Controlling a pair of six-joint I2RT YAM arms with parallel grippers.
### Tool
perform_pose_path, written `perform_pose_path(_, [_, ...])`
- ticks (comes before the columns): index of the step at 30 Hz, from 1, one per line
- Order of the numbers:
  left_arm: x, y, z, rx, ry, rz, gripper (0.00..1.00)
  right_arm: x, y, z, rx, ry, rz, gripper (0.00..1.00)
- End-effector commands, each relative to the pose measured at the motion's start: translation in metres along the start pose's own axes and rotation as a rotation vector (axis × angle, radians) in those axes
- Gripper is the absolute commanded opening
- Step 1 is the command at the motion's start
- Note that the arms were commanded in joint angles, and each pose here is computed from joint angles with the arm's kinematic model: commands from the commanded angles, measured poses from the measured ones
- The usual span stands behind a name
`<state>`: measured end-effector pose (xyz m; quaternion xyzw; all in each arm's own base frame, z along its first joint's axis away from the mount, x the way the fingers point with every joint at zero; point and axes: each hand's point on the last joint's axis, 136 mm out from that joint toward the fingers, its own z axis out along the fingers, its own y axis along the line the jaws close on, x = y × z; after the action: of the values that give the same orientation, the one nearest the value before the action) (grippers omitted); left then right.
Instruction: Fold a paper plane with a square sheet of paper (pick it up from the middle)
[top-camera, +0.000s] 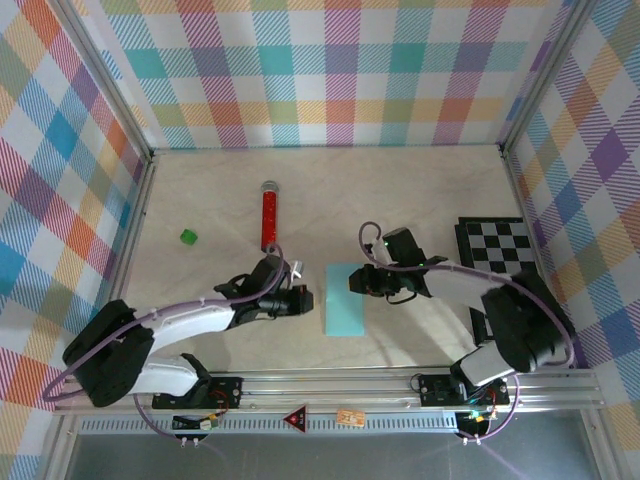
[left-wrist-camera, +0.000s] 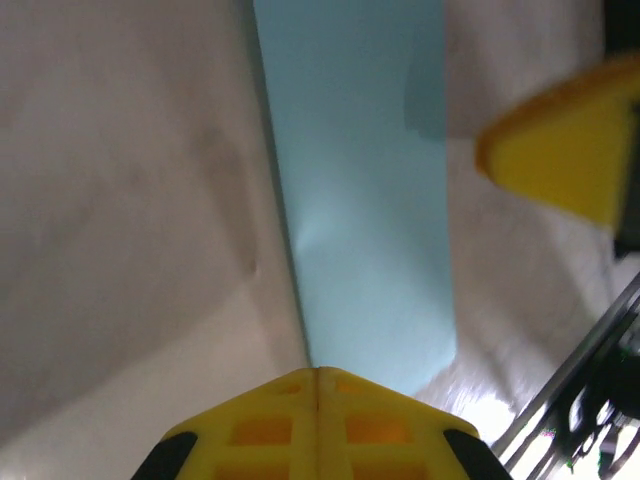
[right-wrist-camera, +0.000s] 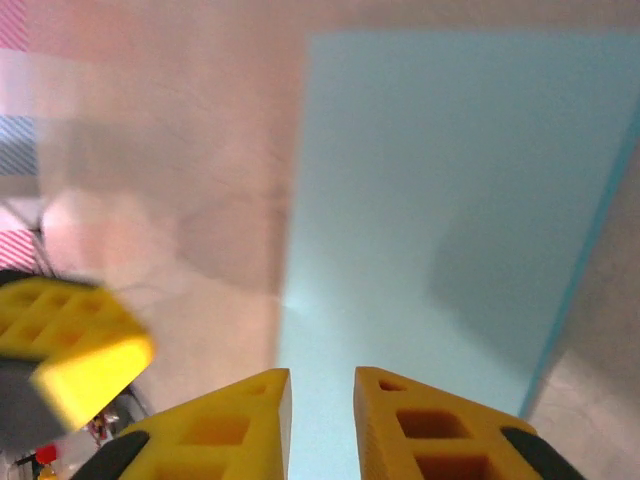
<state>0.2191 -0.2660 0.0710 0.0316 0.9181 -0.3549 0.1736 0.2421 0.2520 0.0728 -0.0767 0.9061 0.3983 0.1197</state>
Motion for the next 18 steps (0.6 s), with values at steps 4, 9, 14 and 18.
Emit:
perform_pose_path(4, [-0.055, -0.036, 0.018, 0.132, -0.012, -0.029, 0.08, 0.020, -0.009, -0.026, 0.065, -0.060, 0.180, 0.31])
perform_pose_path(9, [-0.074, -0.026, 0.045, 0.126, 0.037, -0.069, 0.08, 0.051, -0.021, -0.028, 0.086, 0.002, 0.309, 0.33])
perform_pose_path(14, [-0.079, -0.027, 0.068, 0.169, 0.089, -0.092, 0.09, 0.066, -0.018, -0.028, 0.059, 0.033, 0.337, 0.37])
perform_pose_path(18, [-0.082, -0.029, 0.077, 0.190, 0.106, -0.097, 0.09, 0.069, -0.016, -0.028, 0.048, 0.047, 0.328, 0.39])
